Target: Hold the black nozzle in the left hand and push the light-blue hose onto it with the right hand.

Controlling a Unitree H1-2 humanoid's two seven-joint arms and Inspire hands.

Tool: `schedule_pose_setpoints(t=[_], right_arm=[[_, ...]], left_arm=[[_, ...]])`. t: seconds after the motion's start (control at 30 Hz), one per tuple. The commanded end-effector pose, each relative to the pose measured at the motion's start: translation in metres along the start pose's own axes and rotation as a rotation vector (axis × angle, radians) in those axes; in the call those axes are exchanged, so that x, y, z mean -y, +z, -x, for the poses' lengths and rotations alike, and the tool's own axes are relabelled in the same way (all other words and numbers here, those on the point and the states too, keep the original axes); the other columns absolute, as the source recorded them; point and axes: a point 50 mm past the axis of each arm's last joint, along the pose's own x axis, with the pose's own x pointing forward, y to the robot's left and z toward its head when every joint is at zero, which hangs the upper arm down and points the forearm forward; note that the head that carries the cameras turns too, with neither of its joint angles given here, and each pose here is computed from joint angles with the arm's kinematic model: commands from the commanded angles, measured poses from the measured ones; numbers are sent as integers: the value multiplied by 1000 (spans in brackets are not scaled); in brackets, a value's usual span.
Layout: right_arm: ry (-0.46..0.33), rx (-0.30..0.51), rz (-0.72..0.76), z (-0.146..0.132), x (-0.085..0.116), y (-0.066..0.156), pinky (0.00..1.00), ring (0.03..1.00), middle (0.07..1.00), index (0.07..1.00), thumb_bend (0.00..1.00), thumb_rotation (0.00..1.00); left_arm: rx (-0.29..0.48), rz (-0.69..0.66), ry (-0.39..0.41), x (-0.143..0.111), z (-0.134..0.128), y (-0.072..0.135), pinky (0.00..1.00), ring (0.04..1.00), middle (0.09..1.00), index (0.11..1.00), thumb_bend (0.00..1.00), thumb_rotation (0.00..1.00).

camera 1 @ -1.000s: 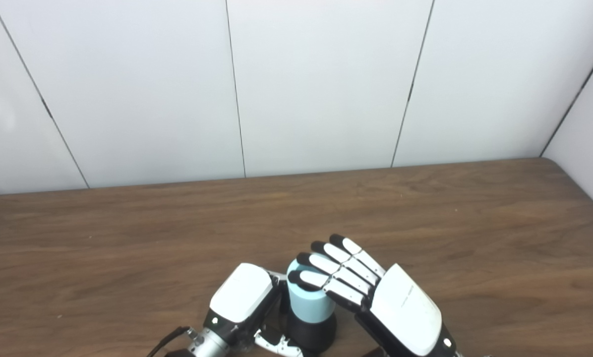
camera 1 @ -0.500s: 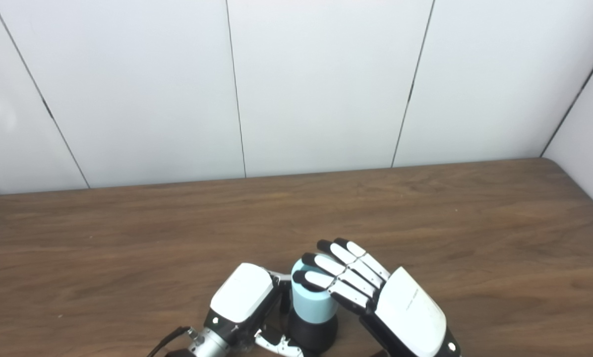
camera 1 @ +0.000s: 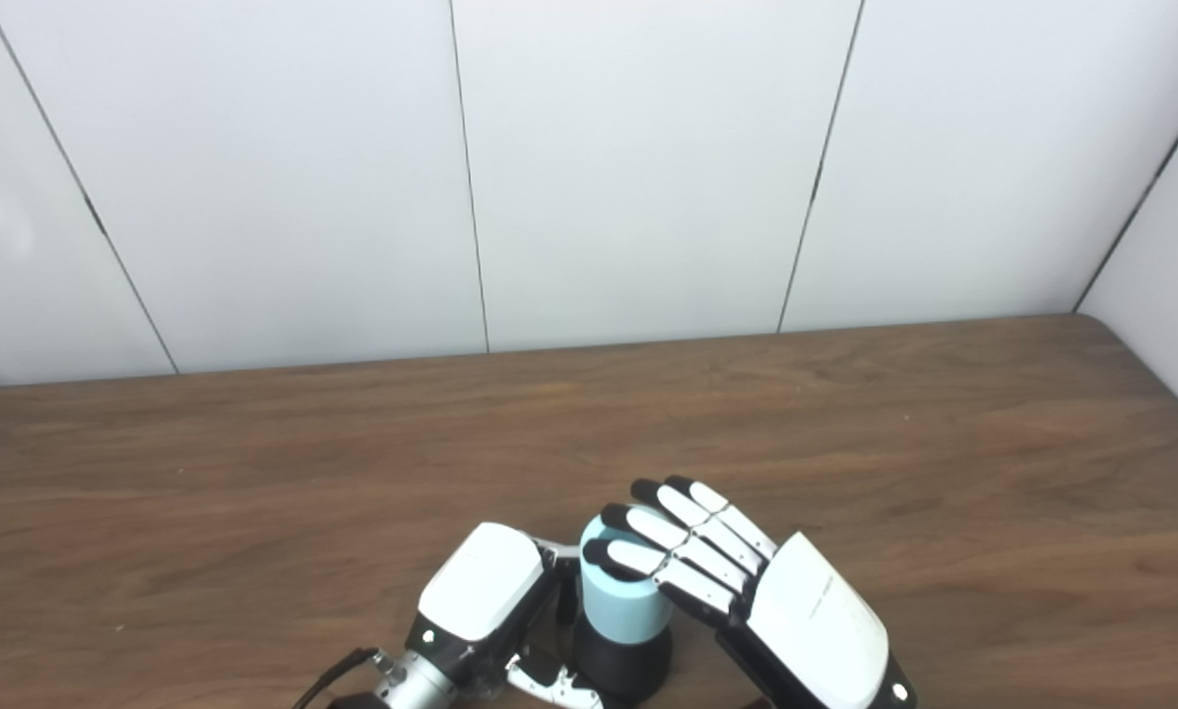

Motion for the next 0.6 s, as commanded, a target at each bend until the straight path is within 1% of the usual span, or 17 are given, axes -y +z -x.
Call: schedule_pose_setpoints(t=[0.0, 0.17, 0.23, 0.57], right_arm=[[160, -27, 16, 19, -13, -3, 930, 927, 852, 784, 781, 675], [171, -27, 17, 20, -14, -4, 926, 927, 849, 779, 783, 673], [179, -28, 18, 20, -14, -4, 904, 918, 841, 773, 791, 661], [198, -33, 20, 22, -16, -3, 902, 919, 840, 772, 801, 641]], left_arm=[[-48, -3, -117, 22, 17, -7, 107, 151, 471, 480, 525, 0], [-55, 0, -121, 21, 17, -7, 112, 155, 471, 480, 524, 0], [-59, 2, -126, 21, 17, -7, 114, 155, 471, 480, 524, 0], [-57, 4, -120, 20, 17, -7, 110, 149, 471, 480, 524, 0]])
